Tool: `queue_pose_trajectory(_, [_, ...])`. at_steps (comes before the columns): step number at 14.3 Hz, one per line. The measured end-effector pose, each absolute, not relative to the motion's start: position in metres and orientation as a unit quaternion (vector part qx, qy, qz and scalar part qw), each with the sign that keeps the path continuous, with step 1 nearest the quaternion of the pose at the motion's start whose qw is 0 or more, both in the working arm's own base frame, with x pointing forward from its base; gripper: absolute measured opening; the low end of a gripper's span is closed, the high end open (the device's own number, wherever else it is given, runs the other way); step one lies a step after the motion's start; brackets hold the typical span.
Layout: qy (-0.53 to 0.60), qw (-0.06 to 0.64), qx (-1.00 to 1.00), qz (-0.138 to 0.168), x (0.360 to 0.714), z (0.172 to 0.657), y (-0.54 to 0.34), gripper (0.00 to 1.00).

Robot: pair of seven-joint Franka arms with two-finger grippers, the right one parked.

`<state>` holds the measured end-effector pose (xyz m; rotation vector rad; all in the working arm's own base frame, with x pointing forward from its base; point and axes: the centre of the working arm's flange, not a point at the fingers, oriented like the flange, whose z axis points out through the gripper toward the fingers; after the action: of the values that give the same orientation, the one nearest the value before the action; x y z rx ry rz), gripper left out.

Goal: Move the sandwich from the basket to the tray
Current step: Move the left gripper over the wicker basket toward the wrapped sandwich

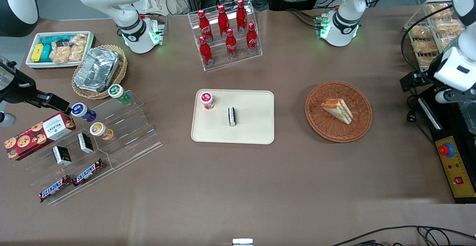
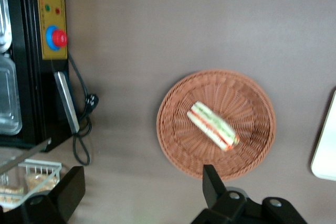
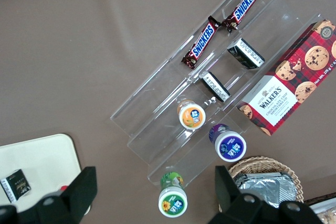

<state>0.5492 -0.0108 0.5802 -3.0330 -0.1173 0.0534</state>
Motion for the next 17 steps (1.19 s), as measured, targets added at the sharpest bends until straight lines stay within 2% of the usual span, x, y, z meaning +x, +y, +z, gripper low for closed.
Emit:
queue_pose_trajectory(4, [-0.041, 0.051, -0.998, 0.005, 0.558, 0.586, -0.013, 1.00])
queue_pose_trajectory(7, [-0.035, 0.053, -0.998, 0.022, 0.552, 0.571, -0.018, 1.00])
queue_pose_trajectory(11, [-0.038, 0.059, -0.997, 0.036, 0.525, 0.524, -0.024, 1.00])
queue_pose_trajectory(15, [-0.064, 0.051, -0.994, 0.076, 0.490, 0.460, -0.030, 1.00])
queue_pose_trajectory(17, [-0.096, 0.050, -0.992, 0.067, 0.481, 0.426, -0.034, 1.00])
